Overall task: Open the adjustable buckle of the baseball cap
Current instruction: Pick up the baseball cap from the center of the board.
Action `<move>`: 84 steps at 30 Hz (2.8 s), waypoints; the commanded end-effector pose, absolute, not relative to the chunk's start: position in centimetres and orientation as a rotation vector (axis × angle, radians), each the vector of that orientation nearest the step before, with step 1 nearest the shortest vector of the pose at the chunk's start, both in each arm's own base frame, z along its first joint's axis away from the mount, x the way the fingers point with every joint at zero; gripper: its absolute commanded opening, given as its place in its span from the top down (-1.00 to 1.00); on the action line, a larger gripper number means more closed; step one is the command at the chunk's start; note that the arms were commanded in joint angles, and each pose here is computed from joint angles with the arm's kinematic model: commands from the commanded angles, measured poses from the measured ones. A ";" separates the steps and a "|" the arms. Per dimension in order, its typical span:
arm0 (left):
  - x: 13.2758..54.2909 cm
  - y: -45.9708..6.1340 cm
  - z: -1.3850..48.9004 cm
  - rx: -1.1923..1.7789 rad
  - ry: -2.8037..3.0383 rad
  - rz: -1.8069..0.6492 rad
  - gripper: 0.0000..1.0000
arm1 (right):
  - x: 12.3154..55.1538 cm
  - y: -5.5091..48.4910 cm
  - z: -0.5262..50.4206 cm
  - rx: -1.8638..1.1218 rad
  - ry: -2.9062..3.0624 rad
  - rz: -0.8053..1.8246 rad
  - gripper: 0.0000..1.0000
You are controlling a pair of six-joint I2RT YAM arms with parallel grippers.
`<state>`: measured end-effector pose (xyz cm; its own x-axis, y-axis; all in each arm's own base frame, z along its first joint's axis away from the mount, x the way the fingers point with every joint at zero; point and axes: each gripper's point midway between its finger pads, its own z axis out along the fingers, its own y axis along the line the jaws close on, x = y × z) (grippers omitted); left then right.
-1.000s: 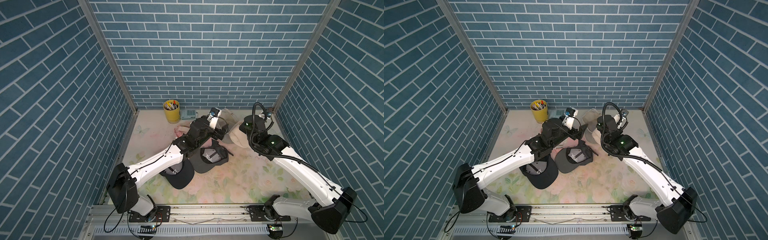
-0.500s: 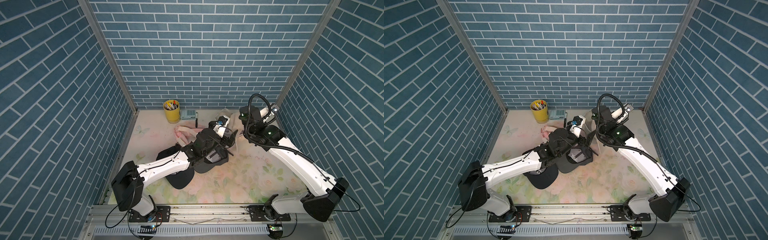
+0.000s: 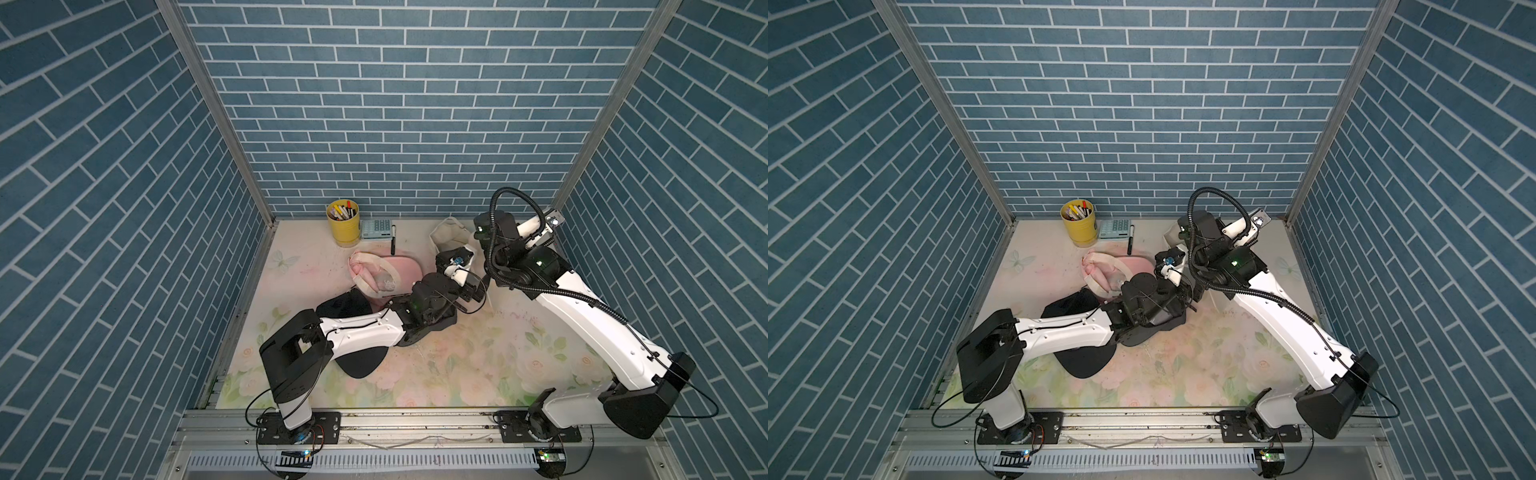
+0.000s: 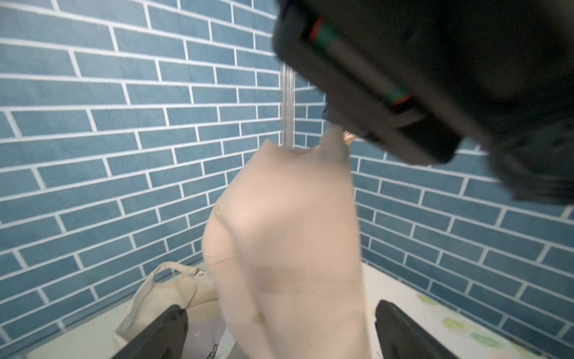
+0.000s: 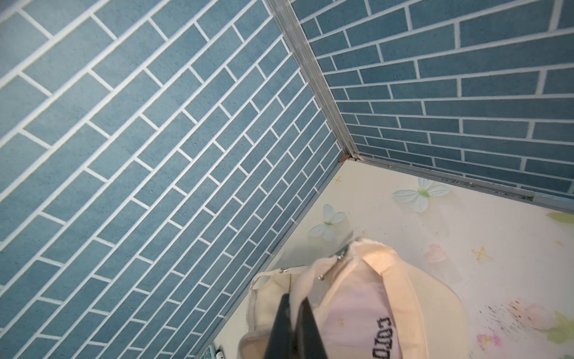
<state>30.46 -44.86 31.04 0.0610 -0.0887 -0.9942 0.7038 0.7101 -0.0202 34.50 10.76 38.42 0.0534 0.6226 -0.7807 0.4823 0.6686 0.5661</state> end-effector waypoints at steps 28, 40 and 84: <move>35.0 -42.6 32.6 0.200 1.290 -0.398 0.29 | 32.4 10.1 38.9 0.986 1.551 0.136 1.00; 35.1 -40.1 33.7 0.268 1.329 -0.441 1.00 | 34.8 12.7 36.6 0.385 1.865 -0.069 0.47; 35.6 -36.2 41.8 0.485 1.308 -0.992 1.00 | 33.9 13.9 29.3 -0.895 1.523 -0.061 -0.02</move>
